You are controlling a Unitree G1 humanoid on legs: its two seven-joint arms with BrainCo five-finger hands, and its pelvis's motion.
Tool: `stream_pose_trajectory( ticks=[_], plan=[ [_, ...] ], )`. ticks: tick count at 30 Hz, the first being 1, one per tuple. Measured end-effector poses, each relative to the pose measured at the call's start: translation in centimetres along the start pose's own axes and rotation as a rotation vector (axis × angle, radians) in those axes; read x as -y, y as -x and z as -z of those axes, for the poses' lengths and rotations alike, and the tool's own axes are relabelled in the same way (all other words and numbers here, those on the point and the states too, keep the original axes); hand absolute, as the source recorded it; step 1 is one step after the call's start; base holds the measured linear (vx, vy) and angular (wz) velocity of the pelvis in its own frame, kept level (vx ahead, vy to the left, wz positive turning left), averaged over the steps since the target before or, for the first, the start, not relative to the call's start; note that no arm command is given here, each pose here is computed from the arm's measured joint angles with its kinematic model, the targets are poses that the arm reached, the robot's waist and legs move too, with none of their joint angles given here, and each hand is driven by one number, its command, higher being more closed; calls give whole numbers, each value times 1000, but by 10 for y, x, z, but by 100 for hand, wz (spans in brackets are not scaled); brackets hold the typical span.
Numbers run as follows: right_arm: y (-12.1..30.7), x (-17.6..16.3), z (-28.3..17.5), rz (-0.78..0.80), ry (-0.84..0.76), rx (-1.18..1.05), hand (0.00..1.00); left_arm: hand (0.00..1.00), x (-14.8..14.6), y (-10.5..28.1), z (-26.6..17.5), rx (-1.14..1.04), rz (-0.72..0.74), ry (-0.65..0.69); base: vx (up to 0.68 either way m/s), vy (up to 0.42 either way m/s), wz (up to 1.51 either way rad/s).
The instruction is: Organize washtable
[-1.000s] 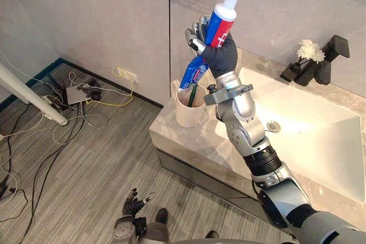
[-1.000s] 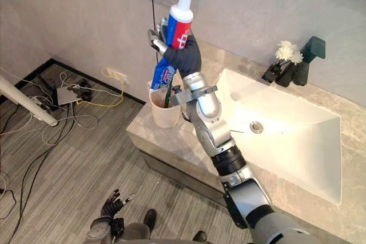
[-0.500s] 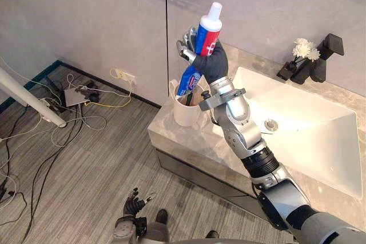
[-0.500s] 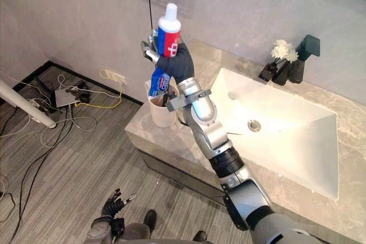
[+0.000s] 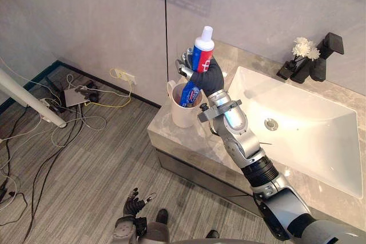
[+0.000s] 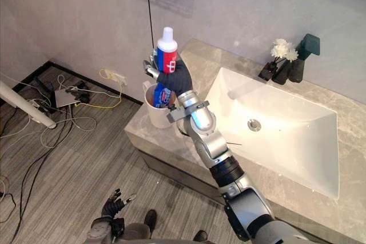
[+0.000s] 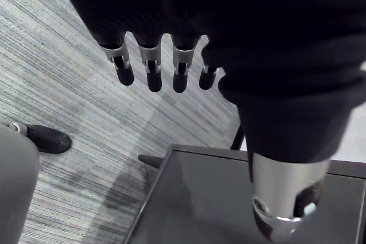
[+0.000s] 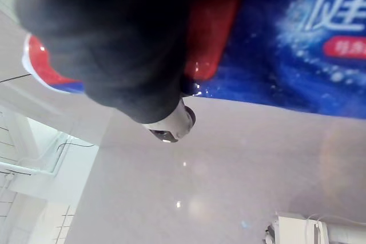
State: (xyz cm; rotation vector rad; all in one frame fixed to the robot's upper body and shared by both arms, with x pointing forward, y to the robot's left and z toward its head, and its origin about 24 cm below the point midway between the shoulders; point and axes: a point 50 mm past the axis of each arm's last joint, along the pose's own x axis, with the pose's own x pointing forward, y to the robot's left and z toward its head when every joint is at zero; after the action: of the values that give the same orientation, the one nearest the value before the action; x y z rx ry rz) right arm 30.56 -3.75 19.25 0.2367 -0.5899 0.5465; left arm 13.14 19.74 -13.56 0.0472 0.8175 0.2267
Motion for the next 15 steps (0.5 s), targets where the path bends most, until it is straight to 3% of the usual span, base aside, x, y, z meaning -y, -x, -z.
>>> stream_pose_trajectory(
  ticks=[8,9,15],
  plan=[
    [7,4,12,17,36,-54,100,0,0,0,1,-2,1,0,0,0,0],
    [7,4,13,17,39,-56,0,0,0,0,1,-3,1,0,0,0,0],
    [12,6,15,25,64,-67,0,0,0,0,1,-6,2,0,0,0,0]
  ],
)
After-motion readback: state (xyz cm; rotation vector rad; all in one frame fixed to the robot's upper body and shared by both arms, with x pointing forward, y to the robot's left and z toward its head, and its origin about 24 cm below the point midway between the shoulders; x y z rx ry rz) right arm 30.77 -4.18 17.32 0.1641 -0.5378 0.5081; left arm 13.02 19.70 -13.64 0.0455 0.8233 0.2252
